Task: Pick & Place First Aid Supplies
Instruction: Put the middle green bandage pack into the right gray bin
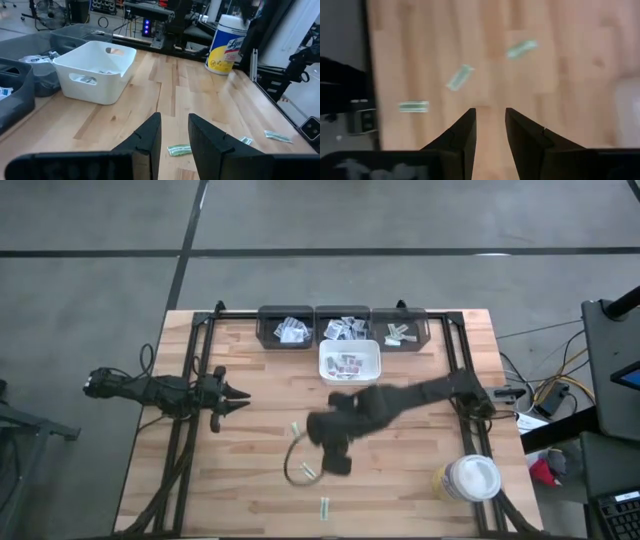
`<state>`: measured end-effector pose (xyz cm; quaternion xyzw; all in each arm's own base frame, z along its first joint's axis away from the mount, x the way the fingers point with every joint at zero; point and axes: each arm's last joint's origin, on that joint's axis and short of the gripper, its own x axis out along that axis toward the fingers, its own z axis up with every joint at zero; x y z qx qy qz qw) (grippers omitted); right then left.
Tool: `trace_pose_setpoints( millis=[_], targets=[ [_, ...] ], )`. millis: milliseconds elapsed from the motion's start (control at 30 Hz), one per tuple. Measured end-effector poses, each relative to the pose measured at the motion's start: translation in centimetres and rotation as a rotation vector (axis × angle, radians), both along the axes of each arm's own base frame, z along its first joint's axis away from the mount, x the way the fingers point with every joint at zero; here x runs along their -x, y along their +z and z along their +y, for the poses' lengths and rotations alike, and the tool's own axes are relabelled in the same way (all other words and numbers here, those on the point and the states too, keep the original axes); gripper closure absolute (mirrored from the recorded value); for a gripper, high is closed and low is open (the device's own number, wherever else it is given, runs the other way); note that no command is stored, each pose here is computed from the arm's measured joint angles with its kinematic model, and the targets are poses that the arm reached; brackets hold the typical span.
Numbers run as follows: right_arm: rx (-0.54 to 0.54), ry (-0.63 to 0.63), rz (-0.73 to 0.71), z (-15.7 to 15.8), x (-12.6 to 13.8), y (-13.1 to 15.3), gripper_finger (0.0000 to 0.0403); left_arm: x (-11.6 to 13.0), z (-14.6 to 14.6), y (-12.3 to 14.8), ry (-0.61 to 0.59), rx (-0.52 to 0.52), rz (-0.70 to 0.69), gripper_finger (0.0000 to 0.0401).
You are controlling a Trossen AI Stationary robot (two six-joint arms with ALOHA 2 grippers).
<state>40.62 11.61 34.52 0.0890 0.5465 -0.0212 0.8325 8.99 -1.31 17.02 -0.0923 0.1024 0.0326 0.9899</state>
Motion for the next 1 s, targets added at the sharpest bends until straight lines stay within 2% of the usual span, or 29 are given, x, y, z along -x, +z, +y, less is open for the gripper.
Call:
trace_pose_setpoints(
  millis=[167,333,567,767,1000],
  targets=[
    [-0.035,0.014,-0.003,4.1,-0.4,-1.8,0.0315,0.0,0.0,0.3,0.0,0.007,-0.026,0.0307],
    [-0.059,-0.032,0.024,5.9,-1.4,-4.2,0.0327,-0.1,0.0,0.3,0.0,0.008,-0.033,0.0307],
    [-0.053,-0.02,0.081,6.4,-3.4,-8.2,0.0334,-0.1,0.0,0.3,0.0,0.006,-0.032,0.0307],
    [-0.135,0.027,0.18,6.3,-4.9,-11.9,0.0322,-0.1,0.0,0.3,0.0,0.005,-0.029,0.0307],
    [-0.122,0.073,0.197,6.3,-6.3,-15.3,0.0306,0.0,0.0,0.3,0.0,0.004,-0.025,0.0307]
  ],
)
